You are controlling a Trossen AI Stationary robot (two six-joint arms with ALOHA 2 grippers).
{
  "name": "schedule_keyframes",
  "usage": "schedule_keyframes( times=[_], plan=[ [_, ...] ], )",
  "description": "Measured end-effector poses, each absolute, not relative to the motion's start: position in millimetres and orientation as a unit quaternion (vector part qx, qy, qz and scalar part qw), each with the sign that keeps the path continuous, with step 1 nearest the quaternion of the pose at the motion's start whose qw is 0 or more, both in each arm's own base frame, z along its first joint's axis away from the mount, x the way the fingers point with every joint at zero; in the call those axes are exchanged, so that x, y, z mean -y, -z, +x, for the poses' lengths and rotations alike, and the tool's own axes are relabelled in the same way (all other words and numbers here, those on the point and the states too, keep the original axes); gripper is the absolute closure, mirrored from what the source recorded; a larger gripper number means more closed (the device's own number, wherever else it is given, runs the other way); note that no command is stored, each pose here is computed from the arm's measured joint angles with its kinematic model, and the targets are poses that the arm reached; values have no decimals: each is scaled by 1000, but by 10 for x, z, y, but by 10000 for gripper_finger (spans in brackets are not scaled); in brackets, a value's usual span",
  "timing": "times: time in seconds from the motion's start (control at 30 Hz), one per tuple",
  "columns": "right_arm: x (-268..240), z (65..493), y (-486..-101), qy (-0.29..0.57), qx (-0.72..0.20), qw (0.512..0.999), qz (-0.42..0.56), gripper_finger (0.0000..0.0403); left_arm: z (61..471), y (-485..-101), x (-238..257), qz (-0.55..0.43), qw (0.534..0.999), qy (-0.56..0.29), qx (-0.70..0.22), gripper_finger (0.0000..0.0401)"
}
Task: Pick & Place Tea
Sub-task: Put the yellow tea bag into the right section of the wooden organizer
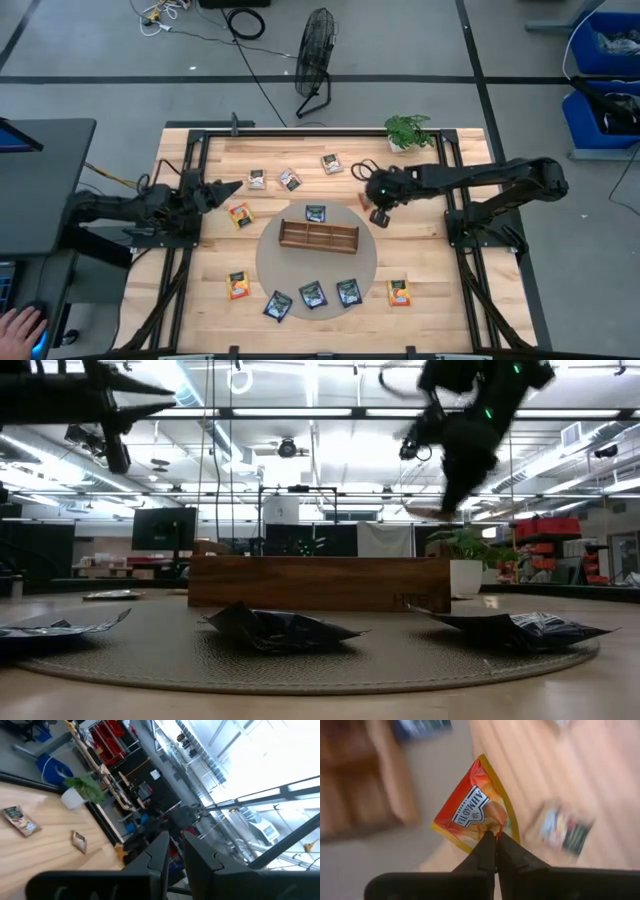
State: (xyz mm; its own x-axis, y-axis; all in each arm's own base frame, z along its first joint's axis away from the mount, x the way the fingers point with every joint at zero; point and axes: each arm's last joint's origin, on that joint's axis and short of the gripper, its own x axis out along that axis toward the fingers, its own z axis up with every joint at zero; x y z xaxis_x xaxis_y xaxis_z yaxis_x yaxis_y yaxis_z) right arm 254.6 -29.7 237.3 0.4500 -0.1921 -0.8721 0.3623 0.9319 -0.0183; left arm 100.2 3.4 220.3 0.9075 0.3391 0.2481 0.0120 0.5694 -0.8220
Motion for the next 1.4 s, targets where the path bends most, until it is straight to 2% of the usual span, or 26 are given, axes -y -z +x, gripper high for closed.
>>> schedule_keyframes(
  times=[0.13,0.27,0.43,0.6,1.07,1.4],
  plan=[
    [250,2672,-2706,141,-453,878,60,400,1086,-2376,-27,-456,865,-100,182,333],
    [203,2738,-2943,138,-418,897,34,400,1267,-2484,-14,-462,866,-117,149,295],
    [178,2754,-3028,134,-408,903,17,401,1579,-2503,-32,-502,848,-139,95,244],
    [162,2756,-3028,129,-408,904,9,401,1939,-2532,-35,-499,854,-142,40,221],
    [150,2780,-3011,129,-407,904,26,401,2950,-2723,-197,-493,859,-133,-26,224],
    [112,2776,-3005,133,-409,902,44,401,3505,-2756,-288,-487,868,-51,-86,224]
  ],
)
